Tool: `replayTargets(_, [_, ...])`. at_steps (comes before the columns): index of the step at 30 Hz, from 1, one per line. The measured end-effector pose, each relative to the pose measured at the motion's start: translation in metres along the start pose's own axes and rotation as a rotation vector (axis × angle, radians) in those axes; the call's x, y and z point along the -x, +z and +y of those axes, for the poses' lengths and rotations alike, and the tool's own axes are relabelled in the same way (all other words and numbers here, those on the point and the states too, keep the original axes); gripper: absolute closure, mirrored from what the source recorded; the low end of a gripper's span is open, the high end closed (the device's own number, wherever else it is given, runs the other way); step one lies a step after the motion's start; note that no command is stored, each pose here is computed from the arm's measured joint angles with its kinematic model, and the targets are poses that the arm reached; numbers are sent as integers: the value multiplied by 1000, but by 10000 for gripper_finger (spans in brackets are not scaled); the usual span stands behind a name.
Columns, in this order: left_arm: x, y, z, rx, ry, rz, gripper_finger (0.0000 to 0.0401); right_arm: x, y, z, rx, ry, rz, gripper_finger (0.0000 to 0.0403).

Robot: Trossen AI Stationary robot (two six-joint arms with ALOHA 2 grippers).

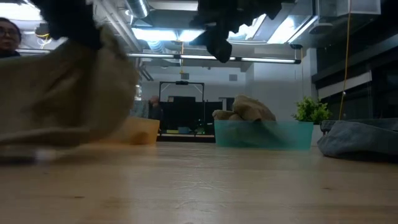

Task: Pick & Place hat
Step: Put the brown cap into the green bin

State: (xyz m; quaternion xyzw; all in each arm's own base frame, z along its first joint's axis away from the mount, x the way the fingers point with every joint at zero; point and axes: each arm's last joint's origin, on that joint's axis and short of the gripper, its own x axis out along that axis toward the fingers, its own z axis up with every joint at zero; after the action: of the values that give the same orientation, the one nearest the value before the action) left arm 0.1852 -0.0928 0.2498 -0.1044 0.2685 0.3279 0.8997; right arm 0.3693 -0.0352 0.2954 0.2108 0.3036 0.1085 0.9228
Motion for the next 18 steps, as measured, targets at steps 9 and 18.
replayTargets(9, [32, 39, 30, 90, -14, -306, 399, 5, 16, 0, 22, 116, -123, 231])
replayTargets(18, [51, 72, 27, -19, -231, -413, 399, -4, 26, -4, 5, 130, -240, 227])
